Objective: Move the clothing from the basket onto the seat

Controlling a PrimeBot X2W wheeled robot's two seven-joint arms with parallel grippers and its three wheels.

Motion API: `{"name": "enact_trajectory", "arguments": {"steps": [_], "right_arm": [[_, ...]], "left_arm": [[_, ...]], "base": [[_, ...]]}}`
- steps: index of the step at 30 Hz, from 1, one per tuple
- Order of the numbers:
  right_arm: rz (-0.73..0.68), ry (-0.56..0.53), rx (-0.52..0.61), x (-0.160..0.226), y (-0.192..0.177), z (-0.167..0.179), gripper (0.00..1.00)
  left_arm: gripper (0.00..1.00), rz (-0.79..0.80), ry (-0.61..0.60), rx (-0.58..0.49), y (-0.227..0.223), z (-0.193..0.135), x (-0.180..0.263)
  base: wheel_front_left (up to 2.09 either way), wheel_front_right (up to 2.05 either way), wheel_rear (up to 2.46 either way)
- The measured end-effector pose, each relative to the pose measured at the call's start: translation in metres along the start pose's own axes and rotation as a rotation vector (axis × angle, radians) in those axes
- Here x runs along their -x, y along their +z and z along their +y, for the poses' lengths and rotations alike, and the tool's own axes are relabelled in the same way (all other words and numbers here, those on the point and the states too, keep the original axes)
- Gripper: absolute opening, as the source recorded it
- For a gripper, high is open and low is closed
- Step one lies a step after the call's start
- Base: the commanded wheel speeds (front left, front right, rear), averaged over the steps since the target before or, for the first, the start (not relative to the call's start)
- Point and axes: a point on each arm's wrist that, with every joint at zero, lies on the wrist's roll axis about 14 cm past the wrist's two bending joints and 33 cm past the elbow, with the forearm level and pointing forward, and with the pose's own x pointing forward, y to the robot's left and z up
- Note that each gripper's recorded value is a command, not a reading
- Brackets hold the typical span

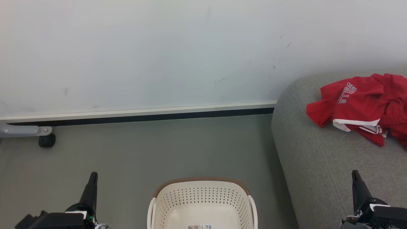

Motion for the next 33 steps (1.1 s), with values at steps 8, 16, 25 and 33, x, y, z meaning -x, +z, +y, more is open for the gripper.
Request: {"name": "enact_trajectory", "arguments": {"steps": [8,16,25,33], "right_arm": [[0.000,0.000,0.000,0.0000,0.0000,0.0000,0.00],[0.000,0.000,0.000,0.0000,0.0000,0.0000,0.00],[0.000,0.000,0.000,0.0000,0.0000,0.0000,0.00],[0.000,0.000,0.000,0.0000,0.0000,0.0000,0.00]], "left_arm": [[0.00,0.000,0.000,0.000,0.0000,0.0001,0.0000],[0.00,0.000,0.000,0.000,0.0000,0.0001,0.0000],[0.00,0.000,0.000,0.000,0.0000,0.0001,0.0000],[0.00,0.000,0.000,0.000,-0.0001,0.0002,0.0000]], "base": [[0.00,0.00,0.00],[0.00,0.00,0.00],[0.00,0.00,0.00],[0.00,0.00,0.00]]}}
